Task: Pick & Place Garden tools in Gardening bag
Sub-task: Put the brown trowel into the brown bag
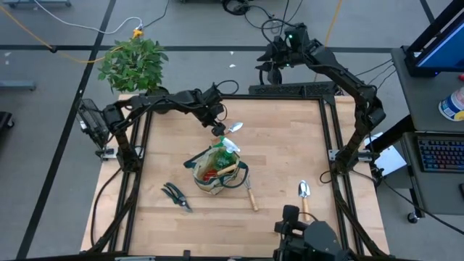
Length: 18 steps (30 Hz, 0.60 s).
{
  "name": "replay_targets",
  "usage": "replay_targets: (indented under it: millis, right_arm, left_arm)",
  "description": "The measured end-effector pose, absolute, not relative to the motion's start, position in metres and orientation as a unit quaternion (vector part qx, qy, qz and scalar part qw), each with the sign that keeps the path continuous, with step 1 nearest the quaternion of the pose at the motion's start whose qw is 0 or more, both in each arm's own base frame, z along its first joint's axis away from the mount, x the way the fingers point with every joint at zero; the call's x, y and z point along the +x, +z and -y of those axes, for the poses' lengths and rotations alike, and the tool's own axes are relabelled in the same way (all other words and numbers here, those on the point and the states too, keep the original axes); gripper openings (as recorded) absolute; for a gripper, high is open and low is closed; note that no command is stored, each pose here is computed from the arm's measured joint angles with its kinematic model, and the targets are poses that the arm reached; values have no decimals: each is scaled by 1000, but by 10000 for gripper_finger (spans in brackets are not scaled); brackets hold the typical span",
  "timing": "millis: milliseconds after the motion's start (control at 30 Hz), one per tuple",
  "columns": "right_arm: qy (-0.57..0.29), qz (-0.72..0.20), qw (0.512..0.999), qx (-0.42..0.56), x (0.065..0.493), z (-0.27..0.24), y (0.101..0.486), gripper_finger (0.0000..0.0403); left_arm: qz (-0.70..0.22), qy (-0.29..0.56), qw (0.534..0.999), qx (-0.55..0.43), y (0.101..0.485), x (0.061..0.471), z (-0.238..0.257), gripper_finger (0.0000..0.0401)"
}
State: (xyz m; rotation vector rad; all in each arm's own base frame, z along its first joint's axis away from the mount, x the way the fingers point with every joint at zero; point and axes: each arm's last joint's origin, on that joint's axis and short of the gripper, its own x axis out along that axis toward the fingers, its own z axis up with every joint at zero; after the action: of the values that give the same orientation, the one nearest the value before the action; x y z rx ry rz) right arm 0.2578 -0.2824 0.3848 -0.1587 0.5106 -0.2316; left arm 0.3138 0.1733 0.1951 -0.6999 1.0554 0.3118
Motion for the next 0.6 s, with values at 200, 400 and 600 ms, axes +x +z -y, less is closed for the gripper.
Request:
replay_targets:
  millis: [200,400,600]
  right_arm:
    - [-123,-252,957,-72,253,287,385,144]
    - [-123,-253,957,-71,253,287,384,144]
    - [-122,-255,957,-68,253,286,384,144]
  left_arm:
    - [-496,144,807,-288,195,318,-168,368]
    - [-489,149,822,-251,196,324,-165,360]
    - [-514,148,807,-251,177,330,-162,360]
